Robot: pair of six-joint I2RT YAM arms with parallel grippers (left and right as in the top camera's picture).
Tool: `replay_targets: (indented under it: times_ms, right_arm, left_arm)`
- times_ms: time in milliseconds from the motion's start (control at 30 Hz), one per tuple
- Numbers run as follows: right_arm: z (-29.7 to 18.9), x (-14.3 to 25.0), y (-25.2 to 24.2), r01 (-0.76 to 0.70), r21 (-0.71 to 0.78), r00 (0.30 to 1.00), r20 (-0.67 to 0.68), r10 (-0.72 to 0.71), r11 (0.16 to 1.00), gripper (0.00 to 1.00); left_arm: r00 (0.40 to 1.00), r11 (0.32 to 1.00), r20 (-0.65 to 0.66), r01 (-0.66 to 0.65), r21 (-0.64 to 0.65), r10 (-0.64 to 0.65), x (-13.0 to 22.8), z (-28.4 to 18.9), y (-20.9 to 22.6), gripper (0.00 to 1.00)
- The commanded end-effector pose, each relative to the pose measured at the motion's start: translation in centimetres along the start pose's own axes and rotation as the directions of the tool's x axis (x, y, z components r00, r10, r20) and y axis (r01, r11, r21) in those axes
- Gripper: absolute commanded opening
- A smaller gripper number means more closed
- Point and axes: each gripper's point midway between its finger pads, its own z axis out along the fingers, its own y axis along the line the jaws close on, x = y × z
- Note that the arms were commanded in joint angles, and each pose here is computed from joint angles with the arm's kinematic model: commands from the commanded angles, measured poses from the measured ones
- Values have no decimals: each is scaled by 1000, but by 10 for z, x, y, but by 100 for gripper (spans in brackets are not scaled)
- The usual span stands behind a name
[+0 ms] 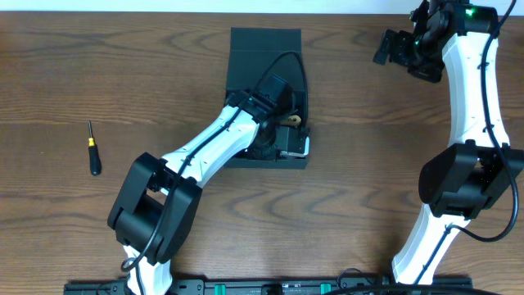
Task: Pack container
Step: 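Carry the pliers into the black box and release them, then move the left gripper to the yellow-handled screwdriver and grasp it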
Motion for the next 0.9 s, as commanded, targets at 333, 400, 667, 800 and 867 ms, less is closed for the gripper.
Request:
replay_targets:
  times_ms: [333, 400, 667, 800, 867]
  right_arm:
    - [4, 3, 2, -10, 4, 1000, -12, 10, 1000, 99]
    - [4, 3, 2, -10, 4, 1000, -12, 10, 1000, 99]
    - [4, 1, 2, -9, 3, 1000, -7, 9, 1000, 99]
    - [4, 1, 2, -9, 2, 1000, -6, 9, 1000, 99]
    - [4, 1, 2, -9, 3, 1000, -7, 9, 1000, 99]
  left_arm:
    - [947, 916, 35, 319, -243, -320, 10, -77, 36, 58]
    - [918, 867, 83, 393, -305, -387, 19, -106, 44, 58]
    - [675, 496, 315, 718, -488, -668, 120, -239, 49, 58]
    - [296, 94, 407, 889, -449, -864, 212, -263, 26, 58]
    - [115, -71, 407, 908, -414, -906, 250, -260, 10, 58]
